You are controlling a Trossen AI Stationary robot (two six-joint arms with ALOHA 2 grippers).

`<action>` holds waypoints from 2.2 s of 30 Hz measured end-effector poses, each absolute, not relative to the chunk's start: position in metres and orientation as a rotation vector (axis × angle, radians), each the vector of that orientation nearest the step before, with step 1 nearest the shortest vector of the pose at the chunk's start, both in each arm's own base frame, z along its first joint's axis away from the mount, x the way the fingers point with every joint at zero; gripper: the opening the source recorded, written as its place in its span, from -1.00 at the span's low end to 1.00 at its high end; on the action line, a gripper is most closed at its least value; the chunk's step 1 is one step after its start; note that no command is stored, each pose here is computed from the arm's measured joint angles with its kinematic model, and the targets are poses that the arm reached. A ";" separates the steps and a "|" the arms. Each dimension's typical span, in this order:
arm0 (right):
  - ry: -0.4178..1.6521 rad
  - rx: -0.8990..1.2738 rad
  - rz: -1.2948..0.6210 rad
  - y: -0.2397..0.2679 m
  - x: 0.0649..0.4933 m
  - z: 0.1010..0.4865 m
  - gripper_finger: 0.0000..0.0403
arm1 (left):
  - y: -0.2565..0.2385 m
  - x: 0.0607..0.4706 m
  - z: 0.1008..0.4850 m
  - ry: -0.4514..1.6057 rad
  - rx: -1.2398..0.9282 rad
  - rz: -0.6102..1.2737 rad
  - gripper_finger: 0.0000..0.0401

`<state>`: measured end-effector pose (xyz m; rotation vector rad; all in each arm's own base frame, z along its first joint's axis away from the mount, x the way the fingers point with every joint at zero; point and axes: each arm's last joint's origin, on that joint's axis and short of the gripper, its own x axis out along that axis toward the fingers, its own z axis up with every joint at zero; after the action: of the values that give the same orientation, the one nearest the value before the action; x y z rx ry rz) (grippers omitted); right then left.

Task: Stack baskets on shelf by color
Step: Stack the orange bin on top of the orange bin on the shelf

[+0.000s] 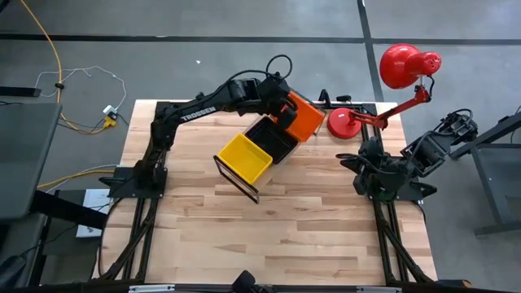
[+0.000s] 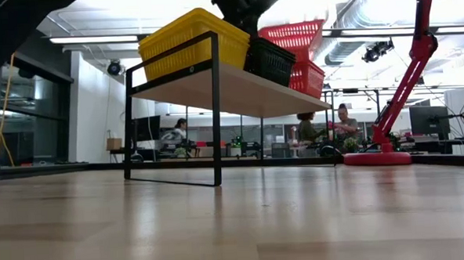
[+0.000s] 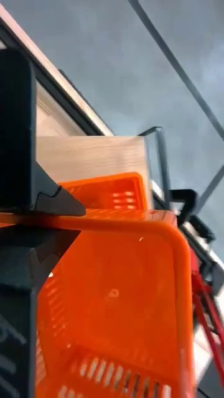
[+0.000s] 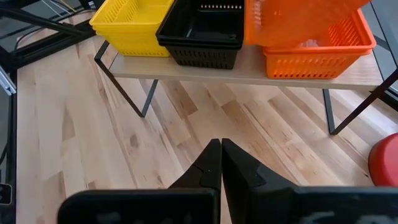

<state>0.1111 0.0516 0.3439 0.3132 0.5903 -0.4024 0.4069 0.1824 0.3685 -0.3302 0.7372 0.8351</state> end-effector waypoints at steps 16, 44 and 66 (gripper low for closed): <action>0.587 0.311 -0.406 0.052 0.111 0.344 -1.00 | 0.186 0.408 0.365 0.764 -0.361 0.737 -0.95; 0.451 0.275 -0.440 0.053 0.117 0.352 -1.00 | 0.177 0.374 0.436 0.537 -0.235 0.517 -0.82; 0.458 0.274 -0.432 0.053 0.117 0.352 -1.00 | 0.188 0.419 0.317 0.432 -0.395 0.626 -1.00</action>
<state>0.1173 0.0530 0.3523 0.2736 0.4579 -0.4315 0.4193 0.1881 0.3173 -0.3953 0.4320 0.6256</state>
